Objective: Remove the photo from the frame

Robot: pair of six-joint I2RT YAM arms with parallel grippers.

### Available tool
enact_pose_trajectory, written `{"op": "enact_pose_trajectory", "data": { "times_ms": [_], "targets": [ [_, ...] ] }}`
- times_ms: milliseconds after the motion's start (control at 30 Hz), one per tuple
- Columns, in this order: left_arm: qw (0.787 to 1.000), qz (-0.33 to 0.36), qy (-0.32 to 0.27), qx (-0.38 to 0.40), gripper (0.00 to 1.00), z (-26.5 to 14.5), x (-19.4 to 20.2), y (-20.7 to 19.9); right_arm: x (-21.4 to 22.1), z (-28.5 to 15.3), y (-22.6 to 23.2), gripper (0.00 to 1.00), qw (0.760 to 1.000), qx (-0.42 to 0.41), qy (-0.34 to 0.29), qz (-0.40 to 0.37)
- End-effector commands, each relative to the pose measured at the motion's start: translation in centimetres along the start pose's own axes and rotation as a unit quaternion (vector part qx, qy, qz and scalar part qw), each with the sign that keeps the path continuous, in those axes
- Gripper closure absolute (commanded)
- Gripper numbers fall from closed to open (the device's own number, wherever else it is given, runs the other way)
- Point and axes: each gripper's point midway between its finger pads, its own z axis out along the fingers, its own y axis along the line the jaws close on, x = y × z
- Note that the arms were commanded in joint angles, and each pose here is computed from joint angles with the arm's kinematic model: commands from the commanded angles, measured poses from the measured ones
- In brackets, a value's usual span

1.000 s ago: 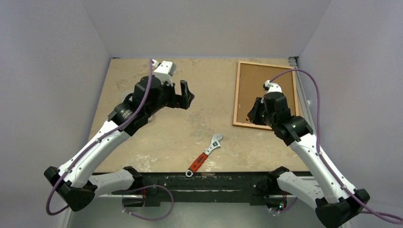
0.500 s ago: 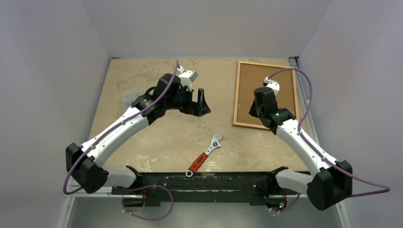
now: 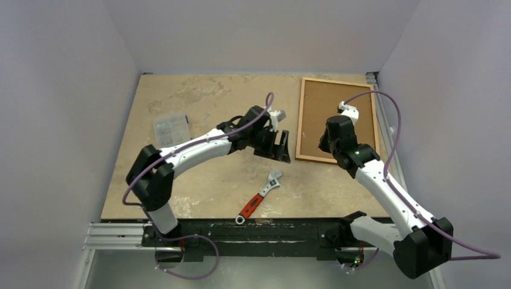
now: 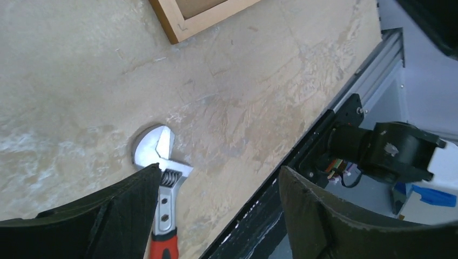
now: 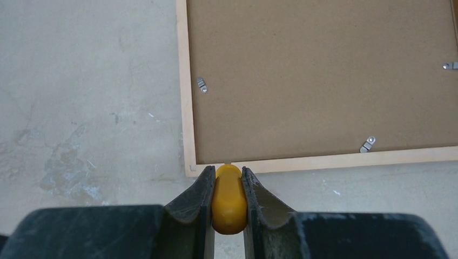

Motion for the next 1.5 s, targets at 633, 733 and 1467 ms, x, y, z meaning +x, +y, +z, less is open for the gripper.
{"op": "enact_pose_trajectory", "data": {
  "times_ms": [633,733,1467],
  "targets": [
    [0.989,0.036,-0.033,-0.142,0.37,15.1,-7.2,2.1,-3.1,-11.6,-6.4,1.00,0.994,0.033,-0.090,0.053],
    [0.987,0.031,-0.023,-0.158,0.36,16.0,-6.4,3.3,-3.1,-12.3,-6.7,1.00,0.994,0.032,-0.091,0.056],
    [0.960,0.176,0.031,-0.216,1.00,15.3,-5.3,7.9,-1.5,-8.5,-4.6,1.00,0.998,0.019,-0.051,0.044]
  ]
}}
